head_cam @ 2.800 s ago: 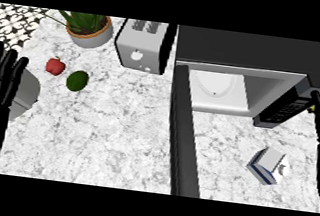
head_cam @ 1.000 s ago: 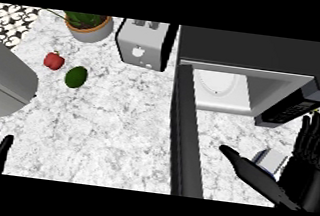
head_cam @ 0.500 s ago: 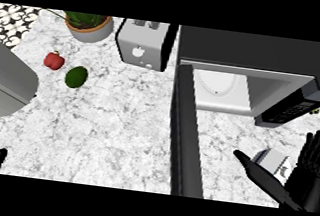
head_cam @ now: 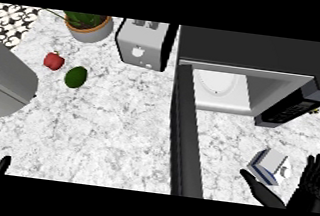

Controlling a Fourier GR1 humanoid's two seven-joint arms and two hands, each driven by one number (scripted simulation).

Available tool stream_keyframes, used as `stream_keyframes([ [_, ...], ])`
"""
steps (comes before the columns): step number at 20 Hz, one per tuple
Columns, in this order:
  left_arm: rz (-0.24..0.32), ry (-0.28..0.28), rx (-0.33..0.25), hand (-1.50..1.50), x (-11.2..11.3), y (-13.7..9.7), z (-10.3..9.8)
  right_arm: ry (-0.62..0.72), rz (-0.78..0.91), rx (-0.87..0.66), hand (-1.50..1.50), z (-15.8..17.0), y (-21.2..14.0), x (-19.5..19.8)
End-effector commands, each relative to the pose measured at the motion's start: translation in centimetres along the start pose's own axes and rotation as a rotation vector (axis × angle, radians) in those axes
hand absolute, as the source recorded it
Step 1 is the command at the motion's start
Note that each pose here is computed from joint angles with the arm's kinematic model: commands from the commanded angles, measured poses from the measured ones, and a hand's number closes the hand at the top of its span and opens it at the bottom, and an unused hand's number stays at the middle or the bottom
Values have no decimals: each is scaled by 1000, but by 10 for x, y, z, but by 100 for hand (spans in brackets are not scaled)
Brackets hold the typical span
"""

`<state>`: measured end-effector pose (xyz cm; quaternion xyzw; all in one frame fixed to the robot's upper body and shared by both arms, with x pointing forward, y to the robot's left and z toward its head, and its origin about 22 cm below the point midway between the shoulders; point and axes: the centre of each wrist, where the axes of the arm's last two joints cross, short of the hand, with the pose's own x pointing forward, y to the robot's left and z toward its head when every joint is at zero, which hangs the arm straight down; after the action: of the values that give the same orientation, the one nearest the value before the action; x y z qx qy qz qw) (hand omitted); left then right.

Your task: Pick up the milk, place it into the microwave and close the microwave

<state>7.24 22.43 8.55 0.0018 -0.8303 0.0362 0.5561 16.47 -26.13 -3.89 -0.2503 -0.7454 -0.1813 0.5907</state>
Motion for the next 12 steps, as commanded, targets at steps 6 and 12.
stream_keyframes([
  [6,5,-1,-5,-150,10,14,13,-10,18,39,-150,28,-22,-39],
  [12,3,-6,-6,-150,4,-2,-1,-32,9,55,-150,-15,-8,-52],
])
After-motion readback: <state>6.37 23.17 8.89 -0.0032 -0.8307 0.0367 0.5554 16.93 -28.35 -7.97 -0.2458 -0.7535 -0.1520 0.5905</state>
